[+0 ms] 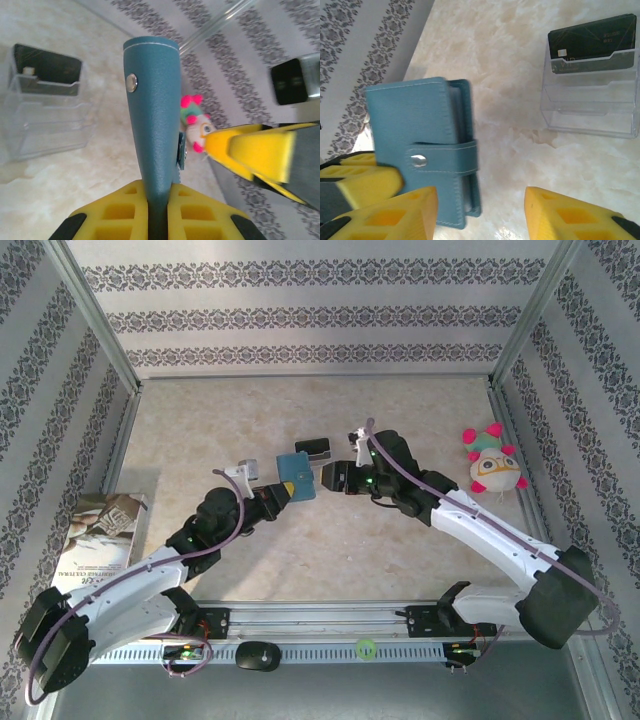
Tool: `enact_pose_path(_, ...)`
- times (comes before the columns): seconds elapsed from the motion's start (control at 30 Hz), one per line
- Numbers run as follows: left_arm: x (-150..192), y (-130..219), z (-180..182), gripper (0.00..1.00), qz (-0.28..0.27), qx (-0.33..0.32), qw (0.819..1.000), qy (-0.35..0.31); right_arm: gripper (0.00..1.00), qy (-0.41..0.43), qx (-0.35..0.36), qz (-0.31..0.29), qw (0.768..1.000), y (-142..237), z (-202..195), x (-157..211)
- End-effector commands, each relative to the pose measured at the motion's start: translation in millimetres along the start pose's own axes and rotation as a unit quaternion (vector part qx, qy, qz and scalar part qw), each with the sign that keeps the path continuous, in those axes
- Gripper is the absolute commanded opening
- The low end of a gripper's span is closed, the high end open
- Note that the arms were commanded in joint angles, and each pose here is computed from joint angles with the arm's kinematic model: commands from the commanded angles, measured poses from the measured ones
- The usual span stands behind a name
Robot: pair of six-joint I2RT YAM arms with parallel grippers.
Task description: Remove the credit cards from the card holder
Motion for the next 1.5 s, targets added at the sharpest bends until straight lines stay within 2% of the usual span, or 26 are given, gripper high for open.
enact_pose_path(0.0,1,-3,5,0.0,0.004,-0.062,0.998,-0.023,0.5,0.007,0.042,-0.005,0.999,-5,4,-2)
enact_pose_path(0.23,6,-13,-12,0.0,0.006,-0.056,0.997,-0.046,0.5,0.015,0.048,0.021,0.999,-27,20,9)
enact_pose_path(0.5,5,-15,-21,0.0,0.0,-0.039,0.998,-0.051,0.47,0.023,0.07,0.041,0.996,-41,16,19)
enact_pose_path(0.9,7,-16,-28,0.0,0.004,-0.018,0.999,-0.047,0.36,0.05,0.147,0.021,0.988,-43,-8,13)
enact_pose_path(1.2,10,-18,-29,0.0,0.009,-0.013,0.999,-0.044,0.32,0.067,0.164,0.02,0.984,-46,-11,11)
enact_pose_path(1.37,10,-18,-32,0.0,0.008,-0.005,0.999,-0.043,0.2,0.073,0.163,0.024,0.984,-49,-11,13)
enact_pose_path(1.47,10,-18,-31,0.0,0.009,-0.004,0.999,-0.041,0.08,0.079,0.172,0.021,0.982,-48,-15,12)
Point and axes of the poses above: each hand's point on the last joint's axis, 136 mm out from that joint toward the fingers, its own y axis back along the fingers, its own z axis along the line the jaws close on, x = y × z, the point moved 2 cm from there along y, back along the fingers, and after that the axes turned 4 degrees about -y, right-handed, at the moved point
